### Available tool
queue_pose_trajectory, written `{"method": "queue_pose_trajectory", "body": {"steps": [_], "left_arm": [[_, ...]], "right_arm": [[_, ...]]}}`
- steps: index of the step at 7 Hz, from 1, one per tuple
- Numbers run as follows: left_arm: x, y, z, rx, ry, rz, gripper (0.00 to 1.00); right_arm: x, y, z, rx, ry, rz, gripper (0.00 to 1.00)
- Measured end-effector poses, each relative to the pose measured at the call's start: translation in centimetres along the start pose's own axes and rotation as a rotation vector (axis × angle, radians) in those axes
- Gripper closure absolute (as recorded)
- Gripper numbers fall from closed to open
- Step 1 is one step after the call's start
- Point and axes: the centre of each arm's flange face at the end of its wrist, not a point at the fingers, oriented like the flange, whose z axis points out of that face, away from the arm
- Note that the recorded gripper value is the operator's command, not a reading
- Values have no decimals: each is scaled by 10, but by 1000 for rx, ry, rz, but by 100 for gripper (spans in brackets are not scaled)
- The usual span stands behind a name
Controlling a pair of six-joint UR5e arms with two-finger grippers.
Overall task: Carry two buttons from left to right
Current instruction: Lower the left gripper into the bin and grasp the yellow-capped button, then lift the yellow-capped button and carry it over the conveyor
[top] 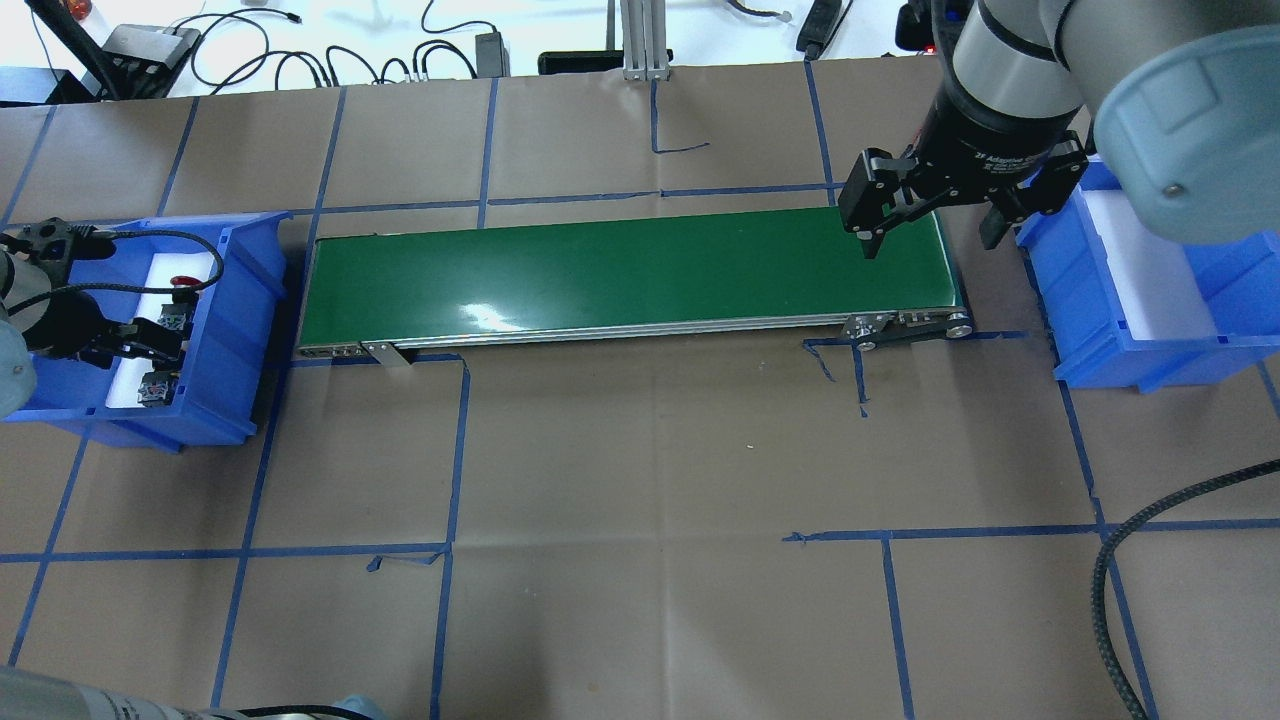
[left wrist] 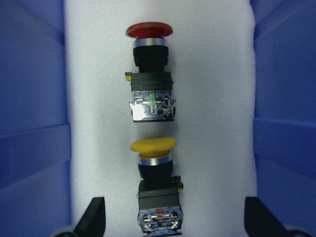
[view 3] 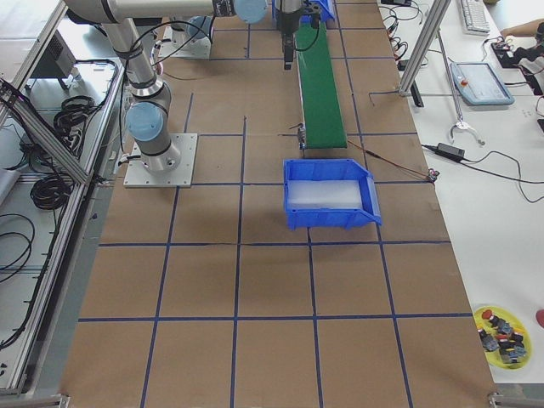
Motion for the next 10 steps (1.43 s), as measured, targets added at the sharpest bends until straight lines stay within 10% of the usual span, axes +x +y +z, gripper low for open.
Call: {"method": "queue_pose_trajectory", "body": {"steps": [3,6,10], "left_arm": [[-13,5,26,-5,2,-22,1],[-15,6,32,-11,8,-29,55],[-13,4,23,-1,1,-43,92]], "right_arm": [[0,-1,1,-2,0,0,0],[0,-1,2,-3,0,0,0],[0,-1,2,-3,0,0,0]]}}
